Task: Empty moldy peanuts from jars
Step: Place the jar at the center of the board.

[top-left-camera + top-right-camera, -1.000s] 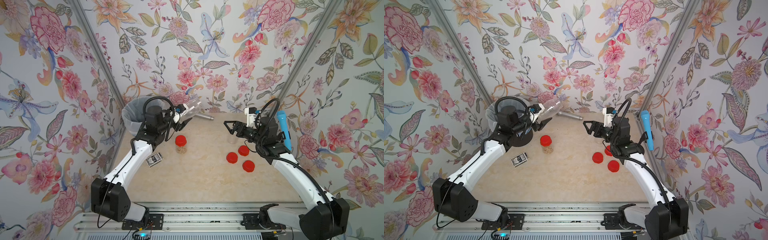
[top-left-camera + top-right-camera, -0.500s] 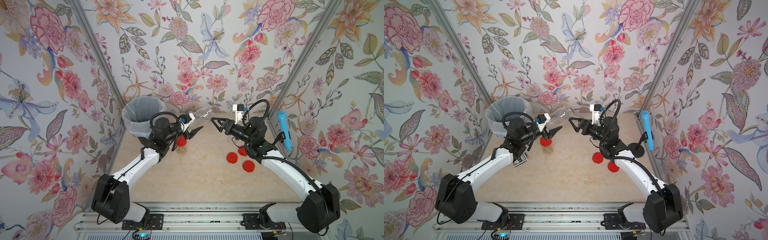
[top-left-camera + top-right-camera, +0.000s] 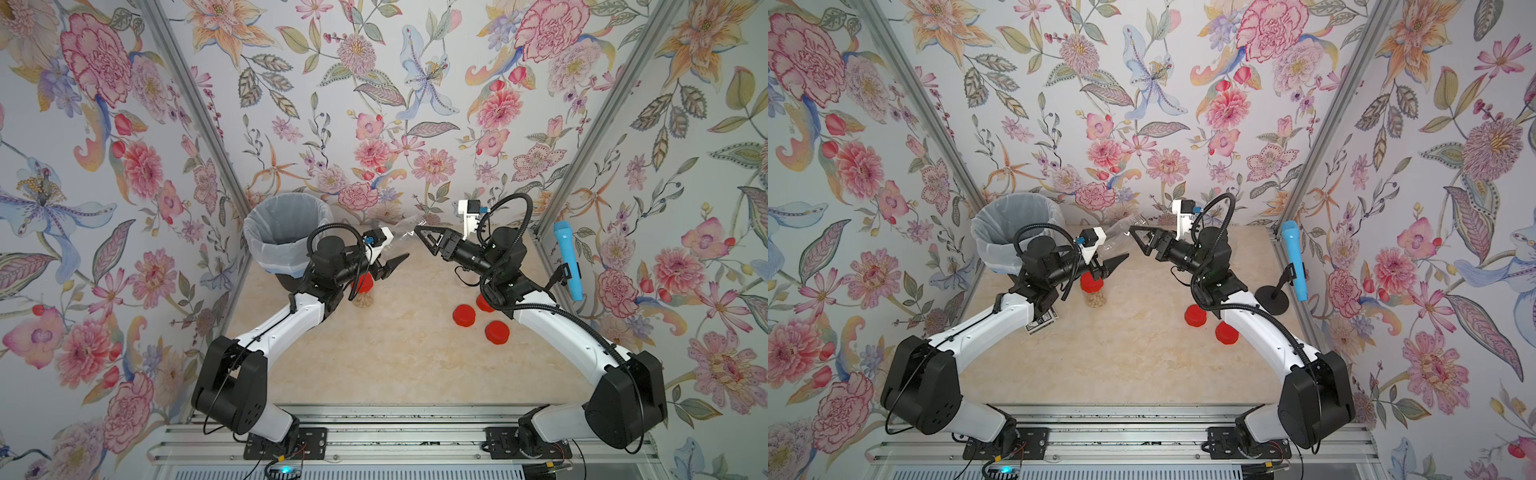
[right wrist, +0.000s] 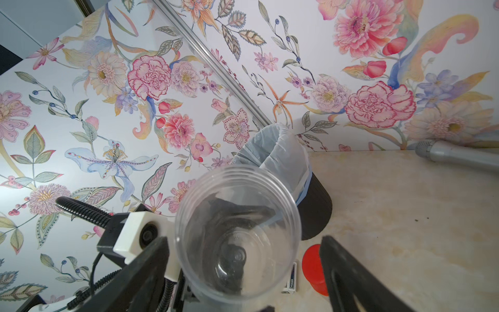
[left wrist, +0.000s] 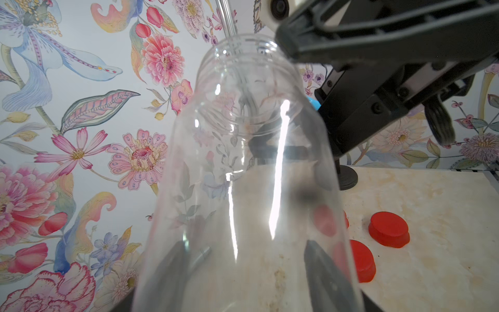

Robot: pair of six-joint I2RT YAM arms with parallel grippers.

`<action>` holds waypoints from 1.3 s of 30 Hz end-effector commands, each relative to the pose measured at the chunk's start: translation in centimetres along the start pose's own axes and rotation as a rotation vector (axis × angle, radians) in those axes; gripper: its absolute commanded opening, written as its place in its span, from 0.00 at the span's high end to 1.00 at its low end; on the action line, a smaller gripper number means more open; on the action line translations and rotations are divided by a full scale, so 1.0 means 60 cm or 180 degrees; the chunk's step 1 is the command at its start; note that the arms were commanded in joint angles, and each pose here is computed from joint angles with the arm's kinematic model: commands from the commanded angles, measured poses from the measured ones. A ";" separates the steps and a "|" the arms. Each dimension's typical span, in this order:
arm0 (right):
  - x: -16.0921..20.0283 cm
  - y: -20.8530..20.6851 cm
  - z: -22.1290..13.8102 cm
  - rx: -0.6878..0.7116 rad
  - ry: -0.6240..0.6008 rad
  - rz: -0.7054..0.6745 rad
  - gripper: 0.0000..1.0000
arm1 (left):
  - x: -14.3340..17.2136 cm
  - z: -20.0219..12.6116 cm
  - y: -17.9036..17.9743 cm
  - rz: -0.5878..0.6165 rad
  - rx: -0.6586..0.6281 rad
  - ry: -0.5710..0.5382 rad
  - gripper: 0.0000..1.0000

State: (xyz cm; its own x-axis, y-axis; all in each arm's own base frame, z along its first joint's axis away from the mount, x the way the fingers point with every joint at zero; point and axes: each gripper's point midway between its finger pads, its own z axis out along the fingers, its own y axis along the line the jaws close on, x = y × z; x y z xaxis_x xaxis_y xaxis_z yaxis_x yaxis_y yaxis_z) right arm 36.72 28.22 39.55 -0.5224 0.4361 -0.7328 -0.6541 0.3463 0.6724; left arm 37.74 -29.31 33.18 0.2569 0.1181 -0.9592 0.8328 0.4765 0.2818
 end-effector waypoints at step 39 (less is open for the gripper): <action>-0.021 -0.129 0.038 0.1165 0.0290 -0.1007 0.71 | 0.129 0.030 -0.011 0.0046 0.0175 0.0939 0.04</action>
State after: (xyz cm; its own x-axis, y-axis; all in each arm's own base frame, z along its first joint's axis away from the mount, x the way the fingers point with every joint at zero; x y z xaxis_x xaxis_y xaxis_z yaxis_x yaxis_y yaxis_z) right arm 41.83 28.44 36.85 -0.4206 0.2639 -0.8680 -0.6080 0.6281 0.4856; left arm 39.69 -30.50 27.74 0.1441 0.2800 -0.9491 0.8626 0.4345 0.2591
